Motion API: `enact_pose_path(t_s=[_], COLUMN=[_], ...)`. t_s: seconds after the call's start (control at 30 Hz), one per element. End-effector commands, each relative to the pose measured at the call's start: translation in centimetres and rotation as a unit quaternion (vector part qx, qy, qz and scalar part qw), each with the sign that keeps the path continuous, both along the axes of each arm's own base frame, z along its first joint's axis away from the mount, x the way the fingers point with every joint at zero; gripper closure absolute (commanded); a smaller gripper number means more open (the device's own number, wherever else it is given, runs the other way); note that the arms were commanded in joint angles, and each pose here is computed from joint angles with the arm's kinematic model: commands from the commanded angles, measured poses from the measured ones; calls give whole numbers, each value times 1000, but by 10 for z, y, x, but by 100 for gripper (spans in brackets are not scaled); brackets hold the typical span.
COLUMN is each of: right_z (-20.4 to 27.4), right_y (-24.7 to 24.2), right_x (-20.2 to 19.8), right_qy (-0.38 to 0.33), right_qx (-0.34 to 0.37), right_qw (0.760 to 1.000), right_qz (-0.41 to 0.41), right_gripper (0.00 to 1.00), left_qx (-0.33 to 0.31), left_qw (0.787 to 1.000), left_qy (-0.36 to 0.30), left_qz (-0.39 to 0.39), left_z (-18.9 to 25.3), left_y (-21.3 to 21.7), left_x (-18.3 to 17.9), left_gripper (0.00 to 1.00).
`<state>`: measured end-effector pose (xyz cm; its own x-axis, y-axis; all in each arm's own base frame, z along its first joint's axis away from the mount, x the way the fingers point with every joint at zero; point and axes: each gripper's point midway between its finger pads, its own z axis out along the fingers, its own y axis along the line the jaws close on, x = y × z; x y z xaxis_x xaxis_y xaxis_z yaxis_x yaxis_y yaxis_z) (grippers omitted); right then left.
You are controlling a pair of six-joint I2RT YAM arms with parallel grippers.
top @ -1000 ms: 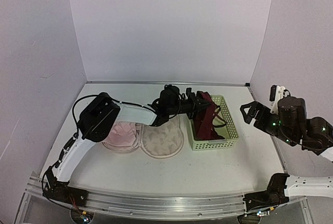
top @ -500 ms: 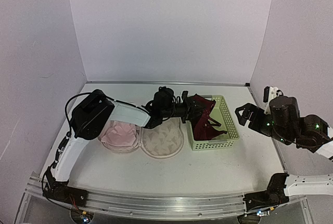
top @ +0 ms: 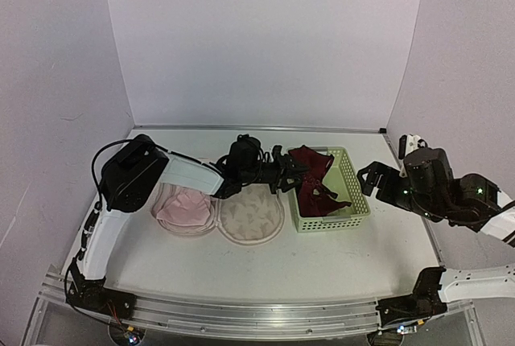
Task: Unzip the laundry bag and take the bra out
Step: Place the bra in the bin.
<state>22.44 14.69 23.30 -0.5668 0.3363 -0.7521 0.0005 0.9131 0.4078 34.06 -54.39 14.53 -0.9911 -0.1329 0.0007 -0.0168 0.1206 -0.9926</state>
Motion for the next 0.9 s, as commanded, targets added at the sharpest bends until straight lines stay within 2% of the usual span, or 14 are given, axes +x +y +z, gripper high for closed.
enact_pose_path(t_s=[0.0, 0.47, 0.73, 0.87], right_z=[21, 21, 21, 21], right_y=[8, 16, 16, 18], right_x=[6, 11, 11, 12], right_qy=[-19, -21, -23, -23], right_qx=[30, 31, 32, 29], right_qw=[999, 999, 999, 999], right_qz=[-2, 1, 1, 4], right_gripper=[2, 2, 2, 2], left_qx=[-32, 61, 121, 128], left_qw=[999, 998, 992, 992], left_qy=[-35, 1, -15, -19], left_qz=[-2, -7, -7, -6], left_z=[59, 32, 29, 33], left_y=[12, 18, 17, 23], left_x=[1, -1, 7, 8], left_gripper=[58, 55, 54, 54])
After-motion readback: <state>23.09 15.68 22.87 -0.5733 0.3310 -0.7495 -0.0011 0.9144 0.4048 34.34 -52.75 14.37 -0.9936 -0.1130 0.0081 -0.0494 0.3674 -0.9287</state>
